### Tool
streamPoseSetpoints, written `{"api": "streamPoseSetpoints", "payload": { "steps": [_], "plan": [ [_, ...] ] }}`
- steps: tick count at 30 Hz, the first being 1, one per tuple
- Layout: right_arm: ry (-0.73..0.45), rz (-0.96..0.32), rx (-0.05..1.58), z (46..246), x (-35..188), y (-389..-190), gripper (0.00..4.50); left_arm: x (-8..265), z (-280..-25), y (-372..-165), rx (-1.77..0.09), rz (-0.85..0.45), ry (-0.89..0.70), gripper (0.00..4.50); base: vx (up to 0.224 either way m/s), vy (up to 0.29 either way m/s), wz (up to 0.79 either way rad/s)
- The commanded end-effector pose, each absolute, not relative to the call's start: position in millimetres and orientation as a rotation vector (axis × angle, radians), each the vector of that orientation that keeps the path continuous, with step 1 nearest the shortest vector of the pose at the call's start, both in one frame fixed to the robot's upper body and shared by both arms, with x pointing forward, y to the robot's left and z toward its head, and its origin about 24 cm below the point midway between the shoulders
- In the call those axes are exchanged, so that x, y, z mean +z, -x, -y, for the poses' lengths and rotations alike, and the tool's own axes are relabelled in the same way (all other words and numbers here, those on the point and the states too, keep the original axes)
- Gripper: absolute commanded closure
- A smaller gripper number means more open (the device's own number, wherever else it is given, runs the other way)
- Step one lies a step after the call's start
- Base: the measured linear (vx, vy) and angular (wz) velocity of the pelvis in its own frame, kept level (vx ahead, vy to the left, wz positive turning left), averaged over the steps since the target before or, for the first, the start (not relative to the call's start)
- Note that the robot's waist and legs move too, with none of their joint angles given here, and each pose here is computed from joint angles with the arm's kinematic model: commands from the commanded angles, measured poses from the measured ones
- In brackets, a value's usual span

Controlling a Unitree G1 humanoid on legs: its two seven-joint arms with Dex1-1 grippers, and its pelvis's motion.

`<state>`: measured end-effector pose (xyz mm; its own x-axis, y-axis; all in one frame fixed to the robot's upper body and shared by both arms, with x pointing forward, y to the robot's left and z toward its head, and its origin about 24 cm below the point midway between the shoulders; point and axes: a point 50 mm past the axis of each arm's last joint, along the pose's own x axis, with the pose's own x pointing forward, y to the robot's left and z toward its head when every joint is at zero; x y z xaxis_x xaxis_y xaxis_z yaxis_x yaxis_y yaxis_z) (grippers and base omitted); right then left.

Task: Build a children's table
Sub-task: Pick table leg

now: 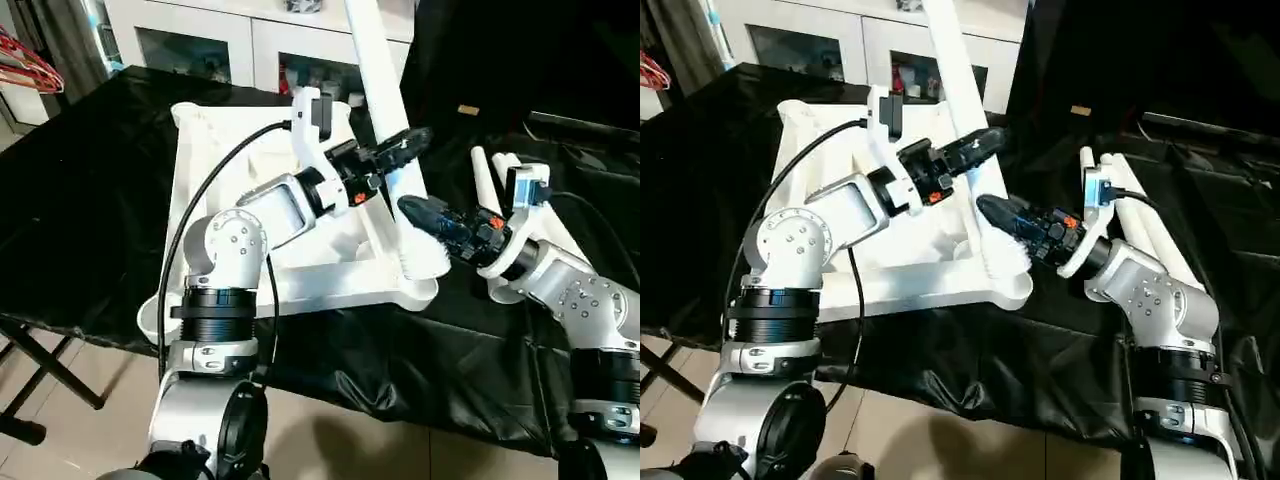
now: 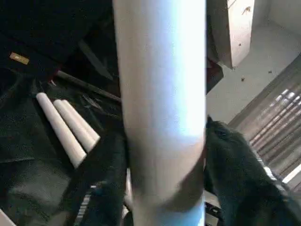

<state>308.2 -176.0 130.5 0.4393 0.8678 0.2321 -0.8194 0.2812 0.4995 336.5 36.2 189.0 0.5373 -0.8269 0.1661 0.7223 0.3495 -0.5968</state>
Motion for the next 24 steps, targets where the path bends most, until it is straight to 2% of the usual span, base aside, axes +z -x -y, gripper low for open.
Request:
{"api": "streamPoseSetpoints", "payload": {
  "steps": [1, 4, 5, 6, 9, 10, 11, 13, 18, 24],
  "plan": [
    [-0.585, -0.088, 1.130, 178.1, 134, -307.1, 2.63, 197, -26, -329, -1.088, -0.154, 0.652, 2.23, 0.000, 0.000, 0.00],
    [-0.572, -0.090, 1.126, 177.7, 134, -307.2, 2.63, 196, -26, -328, -1.086, -0.151, 0.640, 2.38, 0.000, 0.000, 0.00],
    [-0.562, -0.092, 1.122, 177.5, 134, -307.4, 2.07, 196, -27, -329, -1.082, -0.147, 0.632, 2.43, 0.000, 0.000, 0.00],
    [-0.543, -0.098, 1.109, 177.3, 133, -308.3, 1.93, 196, -27, -328, -1.082, -0.141, 0.612, 2.51, 0.000, 0.000, 0.00],
    [-0.533, -0.107, 1.110, 176.9, 135, -308.9, 1.74, 197, -28, -328, -1.084, -0.132, 0.550, 2.57, 0.000, 0.000, 0.00],
    [-0.504, -0.120, 1.123, 176.4, 137, -308.5, 1.74, 200, -28, -327, -1.104, -0.121, 0.483, 2.57, 0.000, 0.000, 0.00],
    [-0.473, -0.132, 1.137, 175.7, 138, -308.0, 1.52, 202, -27, -325, -1.124, -0.113, 0.440, 2.59, 0.000, 0.000, 0.00],
    [-0.440, -0.162, 1.152, 175.8, 138, -307.3, 1.40, 204, -27, -325, -1.137, -0.105, 0.410, 2.60, 0.000, 0.000, 0.00],
    [-0.382, -0.215, 1.215, 176.9, 141, -303.2, 1.35, 207, -26, -320, -1.214, -0.082, 0.313, 2.60, 0.000, 0.000, 0.00],
    [-0.328, -0.272, 1.282, 174.9, 141, -300.4, 1.35, 209, -23, -311, -1.337, -0.079, 0.276, 2.60, 0.000, 0.000, 0.00]
  ]
}}
